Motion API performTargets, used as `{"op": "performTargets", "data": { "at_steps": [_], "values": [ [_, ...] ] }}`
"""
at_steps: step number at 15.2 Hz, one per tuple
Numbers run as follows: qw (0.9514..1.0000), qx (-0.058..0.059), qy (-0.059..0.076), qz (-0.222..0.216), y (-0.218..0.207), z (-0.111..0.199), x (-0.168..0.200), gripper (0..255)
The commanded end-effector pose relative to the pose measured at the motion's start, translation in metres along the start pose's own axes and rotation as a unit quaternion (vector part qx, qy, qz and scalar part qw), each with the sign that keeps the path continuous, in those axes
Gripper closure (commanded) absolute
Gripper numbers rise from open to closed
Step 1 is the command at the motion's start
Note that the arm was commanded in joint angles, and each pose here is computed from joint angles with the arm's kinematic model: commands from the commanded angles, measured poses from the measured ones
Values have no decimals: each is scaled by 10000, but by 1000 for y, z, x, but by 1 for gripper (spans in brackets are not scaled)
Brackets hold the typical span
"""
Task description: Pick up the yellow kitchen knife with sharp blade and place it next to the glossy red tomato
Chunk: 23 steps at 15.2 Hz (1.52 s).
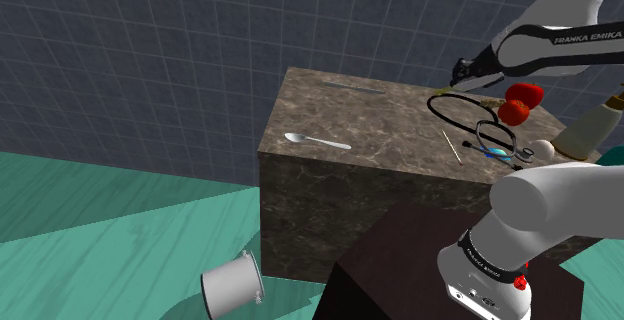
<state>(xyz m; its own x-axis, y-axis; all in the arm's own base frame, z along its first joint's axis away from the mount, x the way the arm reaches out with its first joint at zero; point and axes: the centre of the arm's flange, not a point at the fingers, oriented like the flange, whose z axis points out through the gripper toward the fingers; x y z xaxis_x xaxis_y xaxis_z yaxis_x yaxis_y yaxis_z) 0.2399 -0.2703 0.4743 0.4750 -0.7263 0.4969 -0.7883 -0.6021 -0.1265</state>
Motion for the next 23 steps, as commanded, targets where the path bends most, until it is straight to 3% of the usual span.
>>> {"op": "performTargets", "data": {
  "at_steps": [1,23],
  "values": [
    [10000,-1,-1,-10,27,-1,11,255],
    [10000,-1,-1,-10,306,4,91,255]
  ]
}}
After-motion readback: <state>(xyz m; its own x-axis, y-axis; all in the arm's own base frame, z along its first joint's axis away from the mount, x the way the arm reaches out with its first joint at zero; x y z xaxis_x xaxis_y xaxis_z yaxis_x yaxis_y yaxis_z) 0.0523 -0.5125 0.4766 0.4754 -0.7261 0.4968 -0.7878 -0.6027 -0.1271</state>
